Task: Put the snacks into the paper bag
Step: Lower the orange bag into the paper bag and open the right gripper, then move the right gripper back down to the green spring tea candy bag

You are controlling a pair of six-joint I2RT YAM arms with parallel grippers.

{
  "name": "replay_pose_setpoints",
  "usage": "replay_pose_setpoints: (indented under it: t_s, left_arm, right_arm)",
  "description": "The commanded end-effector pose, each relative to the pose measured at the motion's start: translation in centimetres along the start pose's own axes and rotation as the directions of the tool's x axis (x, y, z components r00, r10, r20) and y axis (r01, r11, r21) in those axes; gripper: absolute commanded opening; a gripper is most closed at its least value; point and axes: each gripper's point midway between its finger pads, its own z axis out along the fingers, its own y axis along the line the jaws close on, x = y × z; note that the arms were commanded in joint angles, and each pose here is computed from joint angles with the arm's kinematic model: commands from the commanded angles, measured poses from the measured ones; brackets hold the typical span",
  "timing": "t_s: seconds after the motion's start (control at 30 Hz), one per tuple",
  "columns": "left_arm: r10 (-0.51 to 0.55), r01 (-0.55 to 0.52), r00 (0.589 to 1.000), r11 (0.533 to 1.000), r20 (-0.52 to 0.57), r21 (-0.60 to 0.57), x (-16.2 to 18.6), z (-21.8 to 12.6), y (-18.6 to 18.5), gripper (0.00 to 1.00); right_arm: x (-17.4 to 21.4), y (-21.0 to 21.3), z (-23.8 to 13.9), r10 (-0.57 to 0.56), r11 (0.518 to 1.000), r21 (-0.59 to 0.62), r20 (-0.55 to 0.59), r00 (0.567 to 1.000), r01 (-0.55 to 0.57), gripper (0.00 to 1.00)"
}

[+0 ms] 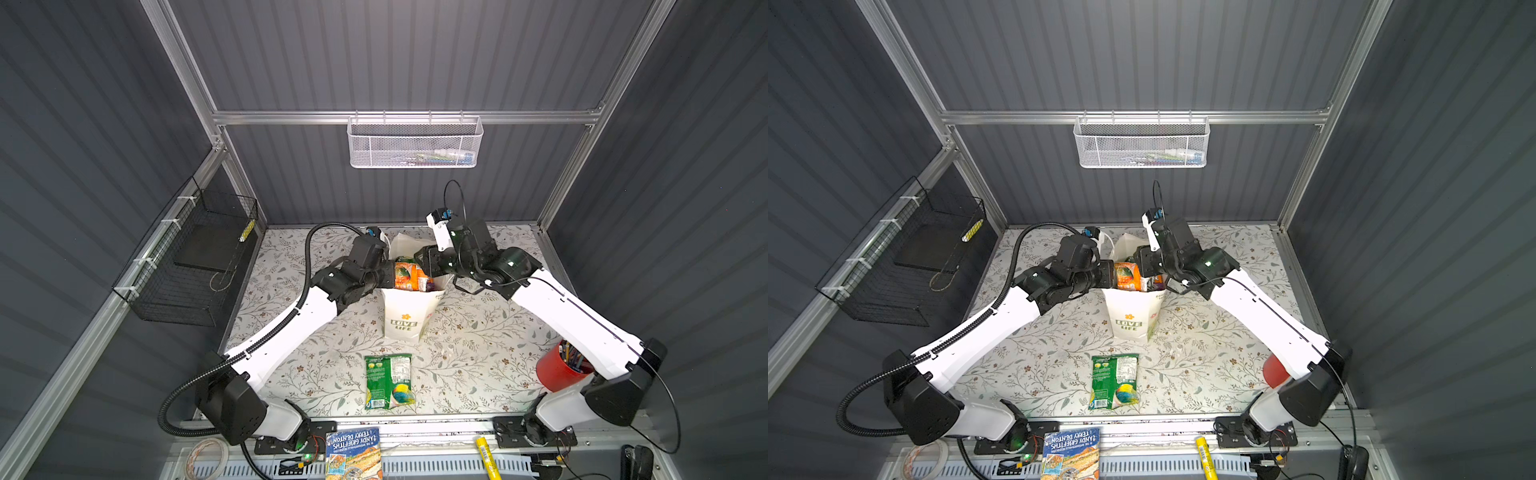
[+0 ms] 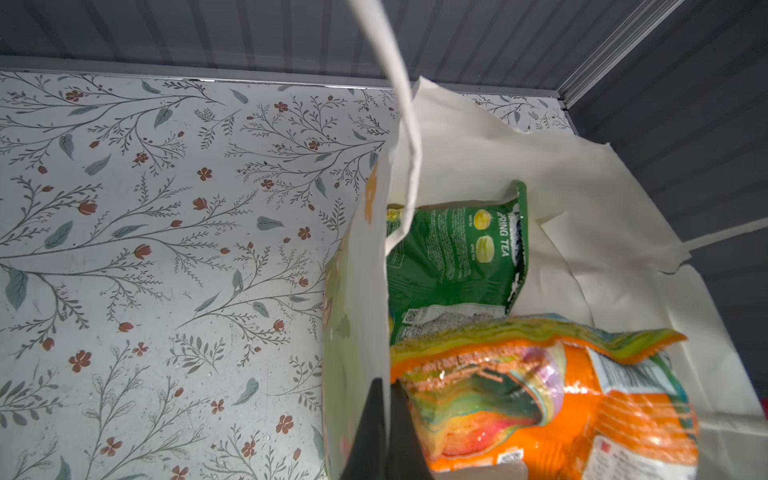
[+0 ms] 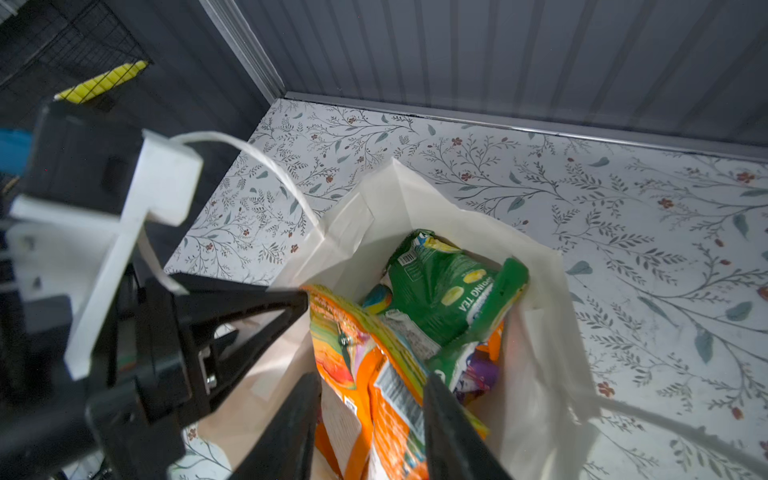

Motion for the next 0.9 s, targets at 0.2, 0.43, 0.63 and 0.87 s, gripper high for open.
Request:
replay_pose_setpoints:
  t_s: [0.2,0.43,0.63,0.87]
  left_arm:
    - [0.023,-0.024,0.998,0.999,0.058,0.024,-1.5,-1.3,-0.5,0.00]
    - [0.024,-0.025,0.998,0.999,0.062,0.025,-1.6,-1.5,-0.5,0.00]
    - [0.030,-0.031,0.998,0.999,0.053,0.013,-1.3,-1.0,-0.3,0.00]
    - [0.032,-0.032,0.998,0.999,0.053,0.012,-1.3,-1.0,-0.3,0.00]
  right_arm:
    - [6.4,-0.8,5.0,0.056,0.998,0.018,-0.252,0.966,-0.053,0.35]
    - [10.8,-1.7,6.9,0.096,0.995,0.035,-0.353,0.931,-0.089,0.27]
    - [6.9,-0.2,5.6,0.081,0.996,-0.025,-0.262,0.962,-0.091,0.31]
    - [6.7,0.1,8.0,0.077,0.996,-0.020,-0.306,0.949,-0.087,0.32]
